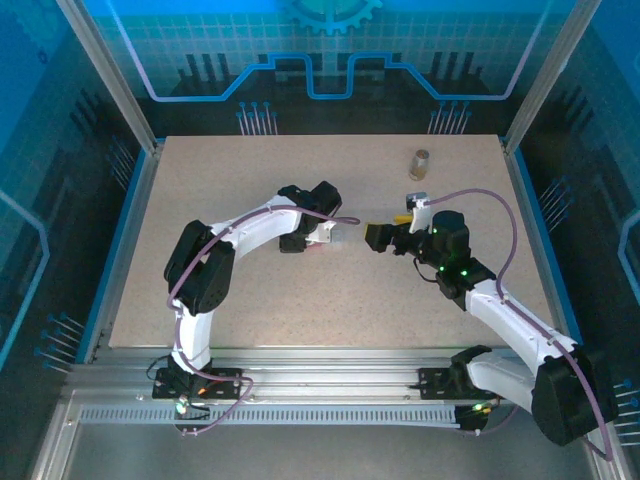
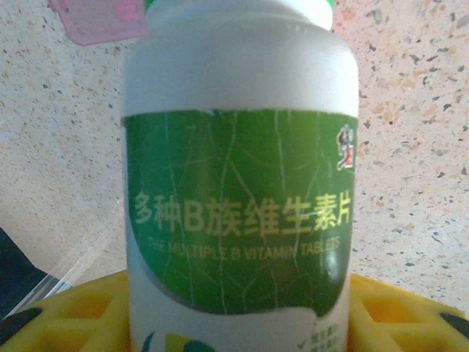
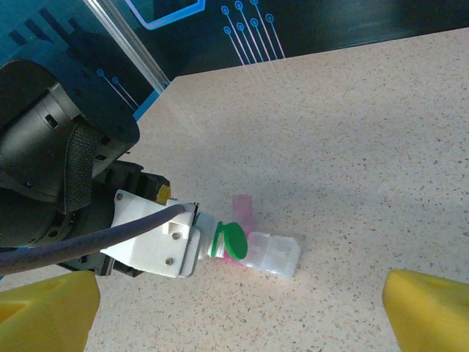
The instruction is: Sort the pills into containers
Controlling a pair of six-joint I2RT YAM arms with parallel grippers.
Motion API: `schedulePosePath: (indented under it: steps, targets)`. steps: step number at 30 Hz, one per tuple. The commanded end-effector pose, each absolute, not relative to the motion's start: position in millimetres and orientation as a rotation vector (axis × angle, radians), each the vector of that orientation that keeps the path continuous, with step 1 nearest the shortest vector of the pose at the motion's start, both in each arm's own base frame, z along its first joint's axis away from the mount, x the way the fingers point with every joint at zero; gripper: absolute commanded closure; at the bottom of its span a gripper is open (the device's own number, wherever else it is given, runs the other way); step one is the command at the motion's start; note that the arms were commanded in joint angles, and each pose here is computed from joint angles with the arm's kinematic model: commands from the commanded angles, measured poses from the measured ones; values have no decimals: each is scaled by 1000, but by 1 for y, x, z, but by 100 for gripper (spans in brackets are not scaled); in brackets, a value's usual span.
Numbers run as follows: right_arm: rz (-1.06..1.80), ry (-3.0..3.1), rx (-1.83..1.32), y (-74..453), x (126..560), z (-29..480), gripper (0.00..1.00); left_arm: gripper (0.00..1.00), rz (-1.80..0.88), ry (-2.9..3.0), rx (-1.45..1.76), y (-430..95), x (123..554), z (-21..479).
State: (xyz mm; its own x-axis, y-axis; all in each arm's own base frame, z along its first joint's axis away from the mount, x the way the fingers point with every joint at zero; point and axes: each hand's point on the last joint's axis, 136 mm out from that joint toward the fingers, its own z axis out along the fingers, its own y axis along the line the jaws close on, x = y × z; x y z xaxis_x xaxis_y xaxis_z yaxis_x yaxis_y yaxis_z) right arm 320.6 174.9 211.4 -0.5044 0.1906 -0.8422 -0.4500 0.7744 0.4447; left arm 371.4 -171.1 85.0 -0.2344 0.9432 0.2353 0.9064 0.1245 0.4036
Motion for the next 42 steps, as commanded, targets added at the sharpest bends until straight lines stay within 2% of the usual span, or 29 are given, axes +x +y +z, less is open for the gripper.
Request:
schedulePosePath:
  steps: [1, 14, 21, 25, 31, 42]
  targets:
    - [787, 1919, -188, 171, 323, 216, 0, 100, 742, 2252, 1870, -171, 377, 103]
    - [789, 1922, -186, 172, 323, 215, 0, 100, 645, 2216, 1802, -175, 371, 131]
    - [787, 1925, -187, 172, 324, 213, 0, 100, 583, 2262, 1839, -180, 370, 97]
    - [783, 1928, -189, 172, 324, 213, 0, 100, 610, 2313, 1928, -173, 364, 70]
    - [784, 1926, -188, 172, 324, 214, 0, 100, 681, 2327, 1984, -161, 366, 59]
    - [788, 1921, -191, 172, 323, 216, 0, 100, 631, 2280, 1851, -168, 378, 97]
